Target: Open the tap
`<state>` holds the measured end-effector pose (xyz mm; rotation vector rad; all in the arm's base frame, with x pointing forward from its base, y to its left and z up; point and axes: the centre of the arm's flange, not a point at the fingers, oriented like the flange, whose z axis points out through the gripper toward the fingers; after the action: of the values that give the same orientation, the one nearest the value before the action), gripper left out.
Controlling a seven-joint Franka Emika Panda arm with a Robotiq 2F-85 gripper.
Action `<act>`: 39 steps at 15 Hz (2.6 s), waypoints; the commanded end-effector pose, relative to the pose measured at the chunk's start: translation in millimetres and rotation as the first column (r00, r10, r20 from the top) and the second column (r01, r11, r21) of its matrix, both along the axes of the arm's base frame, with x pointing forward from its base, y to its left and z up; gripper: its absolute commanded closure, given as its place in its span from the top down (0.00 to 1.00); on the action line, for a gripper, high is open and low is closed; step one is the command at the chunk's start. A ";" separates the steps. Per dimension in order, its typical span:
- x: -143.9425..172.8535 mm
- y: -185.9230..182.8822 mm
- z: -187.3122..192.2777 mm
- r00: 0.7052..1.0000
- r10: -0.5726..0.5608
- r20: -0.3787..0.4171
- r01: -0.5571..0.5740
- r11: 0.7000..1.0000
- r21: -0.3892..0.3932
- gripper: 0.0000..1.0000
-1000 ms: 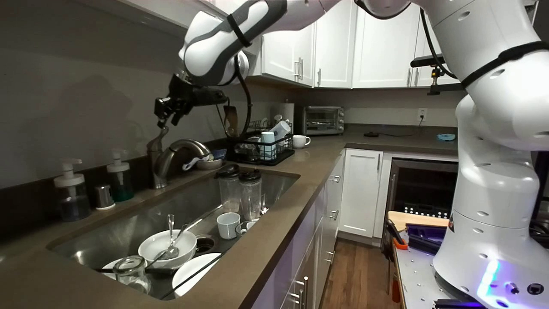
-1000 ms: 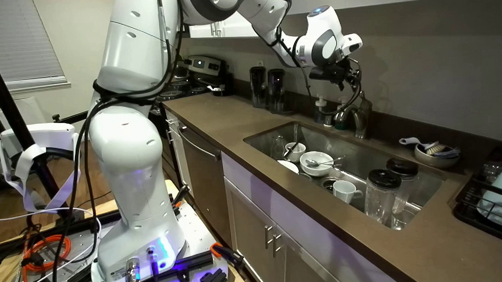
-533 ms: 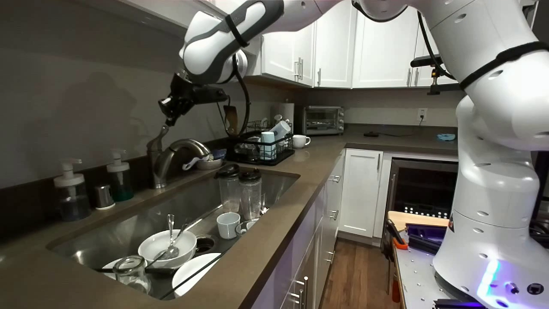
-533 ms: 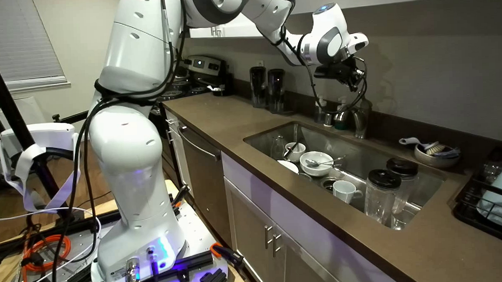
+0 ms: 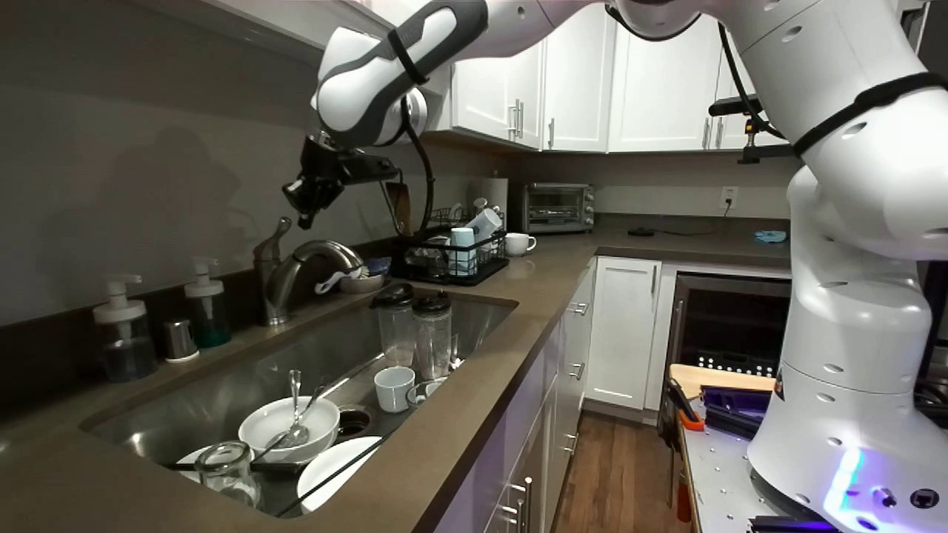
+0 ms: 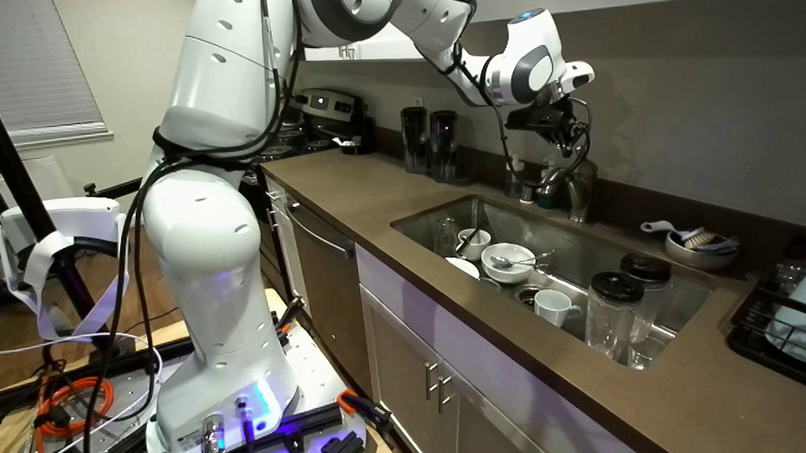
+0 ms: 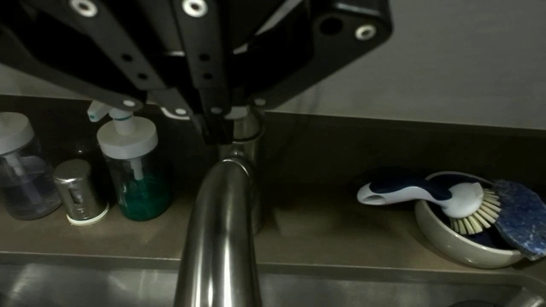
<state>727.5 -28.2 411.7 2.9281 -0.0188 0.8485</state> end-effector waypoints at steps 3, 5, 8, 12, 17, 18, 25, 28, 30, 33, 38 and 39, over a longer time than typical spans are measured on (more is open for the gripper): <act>22.9 1.1 -5.1 1.000 -0.008 0.015 0.008 1.000 0.019 0.03; 28.1 2.0 -5.2 1.000 -0.007 0.027 0.007 1.000 0.012 0.03; 34.3 1.8 -3.9 0.999 -0.005 0.037 0.005 1.000 0.003 0.03; 40.5 0.7 -4.8 0.999 -0.006 0.034 0.006 1.000 -0.002 0.03; 44.2 -7.1 -12.4 1.000 -0.025 -0.017 0.024 1.000 -0.017 0.03; 45.5 -9.0 -13.2 0.999 -0.031 -0.015 0.031 0.999 -0.021 0.03; 54.2 -14.1 -12.4 0.998 -0.051 0.031 0.051 0.999 -0.003 0.03; 55.0 -16.2 -11.6 0.997 -0.063 0.038 0.062 0.998 0.020 0.03; 55.4 -17.1 -10.9 0.997 -0.063 0.041 0.062 0.997 0.035 0.02; 55.6 -18.4 -9.1 0.996 -0.078 0.053 0.074 0.995 0.066 0.03; 55.0 -19.7 -9.0 0.998 -0.068 0.021 0.067 0.997 0.038 0.03; 54.7 -19.5 -8.6 0.998 -0.064 0.020 0.063 0.997 0.036 0.03</act>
<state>771.6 -49.3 397.1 2.9358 -0.1399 0.8702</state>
